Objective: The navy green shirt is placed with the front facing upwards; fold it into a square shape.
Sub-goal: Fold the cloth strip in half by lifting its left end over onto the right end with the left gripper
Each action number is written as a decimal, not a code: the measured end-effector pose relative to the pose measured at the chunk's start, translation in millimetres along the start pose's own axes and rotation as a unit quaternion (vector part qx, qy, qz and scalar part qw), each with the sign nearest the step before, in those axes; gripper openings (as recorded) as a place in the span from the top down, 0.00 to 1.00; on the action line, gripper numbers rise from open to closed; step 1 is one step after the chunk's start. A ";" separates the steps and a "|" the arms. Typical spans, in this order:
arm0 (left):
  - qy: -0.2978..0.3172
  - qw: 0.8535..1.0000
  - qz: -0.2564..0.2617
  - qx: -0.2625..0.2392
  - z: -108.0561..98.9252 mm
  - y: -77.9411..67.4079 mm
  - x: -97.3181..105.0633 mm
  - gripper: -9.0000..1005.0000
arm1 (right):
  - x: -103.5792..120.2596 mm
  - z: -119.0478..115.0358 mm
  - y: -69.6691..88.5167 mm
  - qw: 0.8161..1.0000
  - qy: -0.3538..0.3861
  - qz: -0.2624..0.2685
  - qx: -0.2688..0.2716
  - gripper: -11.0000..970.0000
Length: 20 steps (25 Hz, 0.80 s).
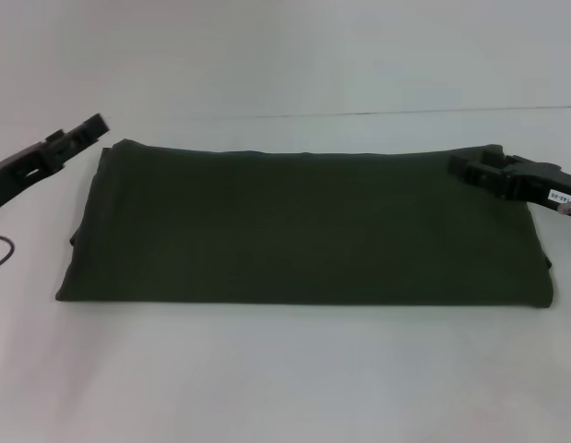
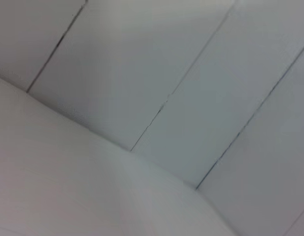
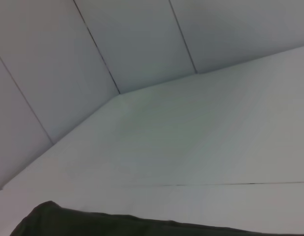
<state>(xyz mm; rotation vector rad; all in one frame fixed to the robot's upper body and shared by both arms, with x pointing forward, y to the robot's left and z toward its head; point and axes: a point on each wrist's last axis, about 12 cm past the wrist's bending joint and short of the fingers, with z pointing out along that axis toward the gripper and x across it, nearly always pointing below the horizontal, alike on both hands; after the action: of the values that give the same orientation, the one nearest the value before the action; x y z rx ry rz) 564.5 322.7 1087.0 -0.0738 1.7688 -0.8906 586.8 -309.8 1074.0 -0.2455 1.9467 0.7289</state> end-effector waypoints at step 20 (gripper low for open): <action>0.190 0.978 0.069 -0.043 -46.2 17.4 0.9 0.10 | 1.6 1.8 8.0 1.000 -0.006 -0.005 -0.030 0.20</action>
<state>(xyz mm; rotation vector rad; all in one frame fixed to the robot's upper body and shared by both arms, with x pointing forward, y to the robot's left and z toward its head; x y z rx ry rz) 531.6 359.2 1081.3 0.1723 2.1386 -0.7617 583.7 -302.1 1075.1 -0.2865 1.9137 0.7818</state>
